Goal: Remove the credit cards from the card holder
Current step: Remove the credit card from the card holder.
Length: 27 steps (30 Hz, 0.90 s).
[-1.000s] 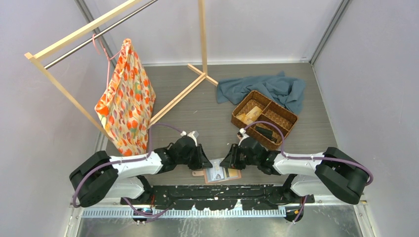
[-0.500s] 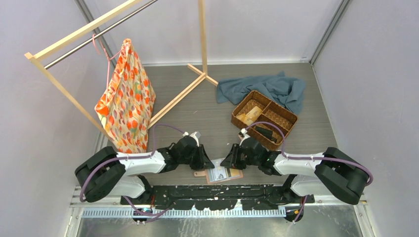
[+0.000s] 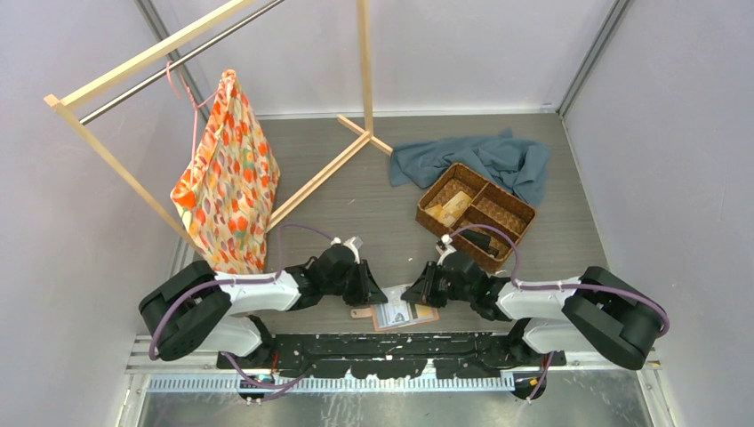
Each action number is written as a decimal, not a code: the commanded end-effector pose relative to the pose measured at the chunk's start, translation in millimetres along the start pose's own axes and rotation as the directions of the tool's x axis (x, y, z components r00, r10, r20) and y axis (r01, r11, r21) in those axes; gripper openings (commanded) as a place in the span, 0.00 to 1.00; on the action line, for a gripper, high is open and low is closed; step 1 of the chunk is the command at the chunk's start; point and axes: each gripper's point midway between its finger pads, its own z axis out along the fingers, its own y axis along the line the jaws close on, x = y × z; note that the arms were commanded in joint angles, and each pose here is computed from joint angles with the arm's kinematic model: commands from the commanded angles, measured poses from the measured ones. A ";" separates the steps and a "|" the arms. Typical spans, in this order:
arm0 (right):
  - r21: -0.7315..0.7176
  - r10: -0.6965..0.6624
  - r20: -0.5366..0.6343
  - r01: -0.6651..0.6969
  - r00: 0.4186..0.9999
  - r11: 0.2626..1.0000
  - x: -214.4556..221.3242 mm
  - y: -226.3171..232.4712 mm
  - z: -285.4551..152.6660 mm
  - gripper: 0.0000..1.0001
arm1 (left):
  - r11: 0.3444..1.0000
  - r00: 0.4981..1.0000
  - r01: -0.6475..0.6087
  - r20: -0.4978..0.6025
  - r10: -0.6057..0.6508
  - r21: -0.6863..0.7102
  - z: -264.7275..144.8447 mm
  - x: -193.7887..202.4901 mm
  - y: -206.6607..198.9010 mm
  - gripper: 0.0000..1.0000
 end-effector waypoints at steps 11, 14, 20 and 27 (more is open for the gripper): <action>-0.052 0.011 0.013 -0.011 1.000 0.999 -5.4 -3.7 -4.4 0.01 | 0.987 1.000 0.025 -0.008 -0.027 -0.157 7.0 9.4 46.1 0.16; -0.056 0.008 0.011 -0.008 1.000 0.998 -8.3 -9.8 -7.8 0.01 | 0.986 1.000 0.025 -0.001 -0.026 -0.163 5.8 9.5 49.3 0.16; -0.080 -0.019 -0.051 0.015 0.999 0.997 -3.9 -15.2 -13.5 0.01 | 0.982 1.000 0.012 -0.005 -0.013 -0.188 4.2 9.8 55.7 0.16; -0.099 -0.008 -0.068 0.001 0.998 0.995 -1.8 -21.9 -18.3 0.01 | 0.980 1.000 0.010 0.003 -0.009 -0.200 3.0 7.3 59.7 0.16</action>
